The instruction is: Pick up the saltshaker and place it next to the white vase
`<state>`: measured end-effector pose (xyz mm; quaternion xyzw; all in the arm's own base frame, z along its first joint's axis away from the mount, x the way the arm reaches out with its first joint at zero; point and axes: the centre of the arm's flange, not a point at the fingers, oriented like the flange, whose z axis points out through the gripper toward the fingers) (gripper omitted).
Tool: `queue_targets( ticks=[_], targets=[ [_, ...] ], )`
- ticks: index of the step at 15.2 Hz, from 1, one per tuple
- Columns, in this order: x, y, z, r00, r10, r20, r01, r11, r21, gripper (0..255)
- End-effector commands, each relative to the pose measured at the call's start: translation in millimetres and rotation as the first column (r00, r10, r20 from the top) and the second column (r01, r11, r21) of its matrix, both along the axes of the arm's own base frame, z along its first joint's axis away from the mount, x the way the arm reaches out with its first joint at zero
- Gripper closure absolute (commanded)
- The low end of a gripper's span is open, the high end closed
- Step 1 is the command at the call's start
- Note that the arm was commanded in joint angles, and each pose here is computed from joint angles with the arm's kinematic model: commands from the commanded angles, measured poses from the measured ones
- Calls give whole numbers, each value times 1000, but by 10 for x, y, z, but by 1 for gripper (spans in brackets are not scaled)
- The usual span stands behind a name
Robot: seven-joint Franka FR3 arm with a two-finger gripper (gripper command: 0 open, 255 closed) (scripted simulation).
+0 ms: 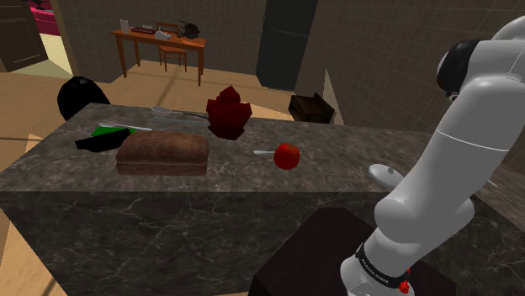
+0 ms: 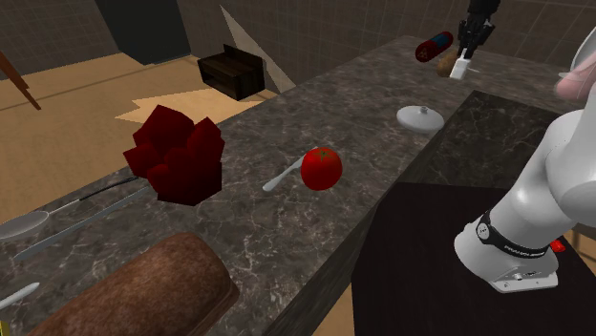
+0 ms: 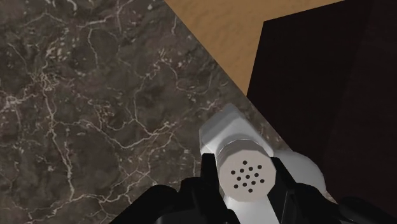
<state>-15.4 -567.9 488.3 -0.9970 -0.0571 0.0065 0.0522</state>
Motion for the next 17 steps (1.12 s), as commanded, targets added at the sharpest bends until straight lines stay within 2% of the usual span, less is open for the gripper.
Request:
queue_targets(
  ticks=[1,17],
  targets=[
    [-1,-10,-106,1000,0,0,0,1000,0,255],
    [-1,-10,-951,1000,0,0,0,1000,0,255]
  ],
)
